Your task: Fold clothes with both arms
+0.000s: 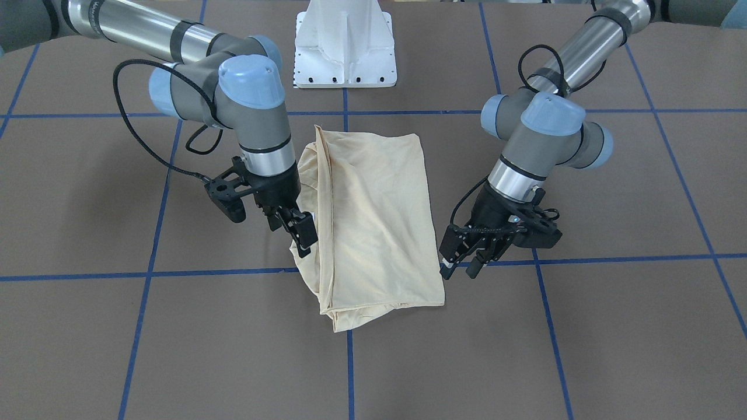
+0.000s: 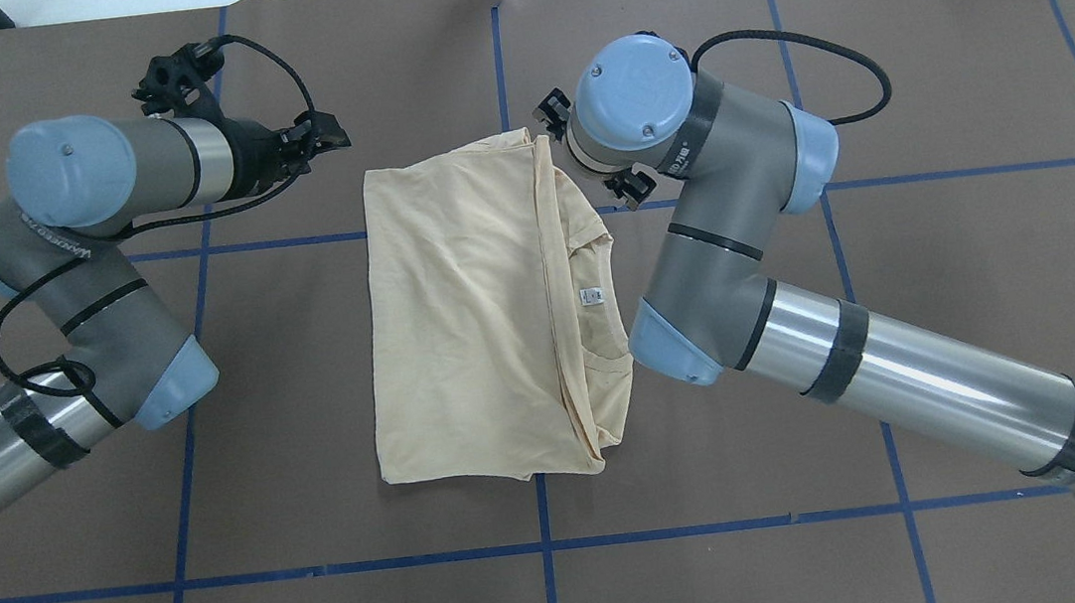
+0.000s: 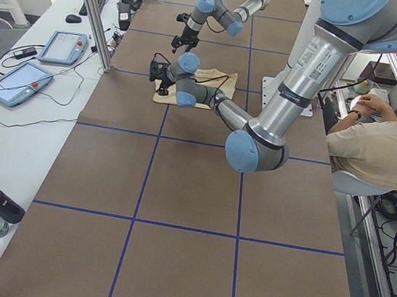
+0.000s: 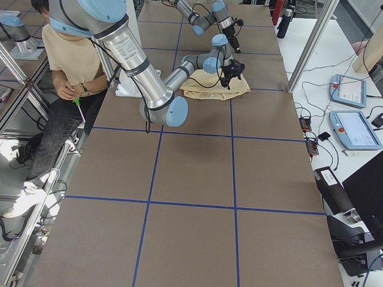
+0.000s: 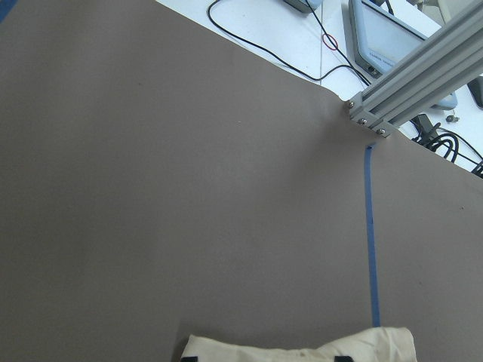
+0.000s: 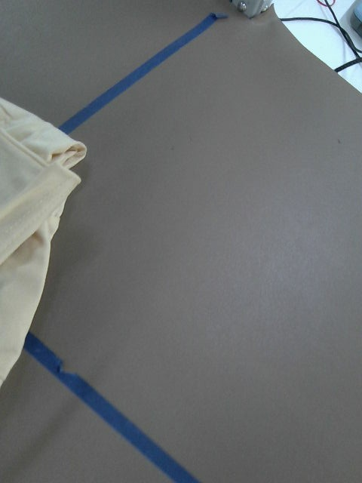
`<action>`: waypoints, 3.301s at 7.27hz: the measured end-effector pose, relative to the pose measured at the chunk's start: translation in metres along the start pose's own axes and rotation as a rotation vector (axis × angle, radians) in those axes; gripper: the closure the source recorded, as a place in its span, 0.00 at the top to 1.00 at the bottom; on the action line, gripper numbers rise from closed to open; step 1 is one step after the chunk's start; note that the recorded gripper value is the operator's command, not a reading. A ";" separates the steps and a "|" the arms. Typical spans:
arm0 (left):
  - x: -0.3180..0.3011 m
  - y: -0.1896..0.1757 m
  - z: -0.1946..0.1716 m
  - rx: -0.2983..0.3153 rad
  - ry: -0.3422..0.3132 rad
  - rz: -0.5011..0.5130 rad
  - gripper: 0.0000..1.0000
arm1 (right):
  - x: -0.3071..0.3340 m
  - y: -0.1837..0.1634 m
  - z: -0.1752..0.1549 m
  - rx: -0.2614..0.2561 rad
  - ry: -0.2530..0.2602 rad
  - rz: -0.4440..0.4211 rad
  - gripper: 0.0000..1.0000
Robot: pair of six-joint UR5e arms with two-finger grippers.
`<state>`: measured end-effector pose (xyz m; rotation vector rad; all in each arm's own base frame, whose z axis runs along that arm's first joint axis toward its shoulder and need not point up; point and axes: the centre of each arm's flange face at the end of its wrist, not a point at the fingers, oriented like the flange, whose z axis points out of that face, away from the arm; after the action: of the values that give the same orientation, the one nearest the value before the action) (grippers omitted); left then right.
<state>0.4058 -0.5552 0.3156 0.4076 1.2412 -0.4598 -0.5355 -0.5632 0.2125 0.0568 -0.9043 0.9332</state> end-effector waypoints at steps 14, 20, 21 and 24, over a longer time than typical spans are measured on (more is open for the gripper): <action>-0.053 0.027 -0.075 -0.014 -0.001 -0.009 0.72 | -0.068 0.021 0.066 0.046 0.130 -0.864 0.48; -0.054 0.027 -0.073 -0.017 -0.013 -0.011 0.72 | -0.069 0.017 0.085 0.050 0.087 -0.889 0.00; -0.054 0.027 -0.073 -0.017 -0.012 -0.010 0.72 | -0.070 0.015 0.085 0.051 0.087 -0.902 0.00; -0.052 0.028 -0.073 -0.017 -0.009 -0.010 0.72 | -0.073 -0.011 0.079 0.042 0.083 -0.929 0.00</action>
<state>0.3489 -0.4874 0.3467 0.3845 1.2380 -0.4584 -0.5984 -0.6505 0.2162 0.4333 -0.6644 0.0848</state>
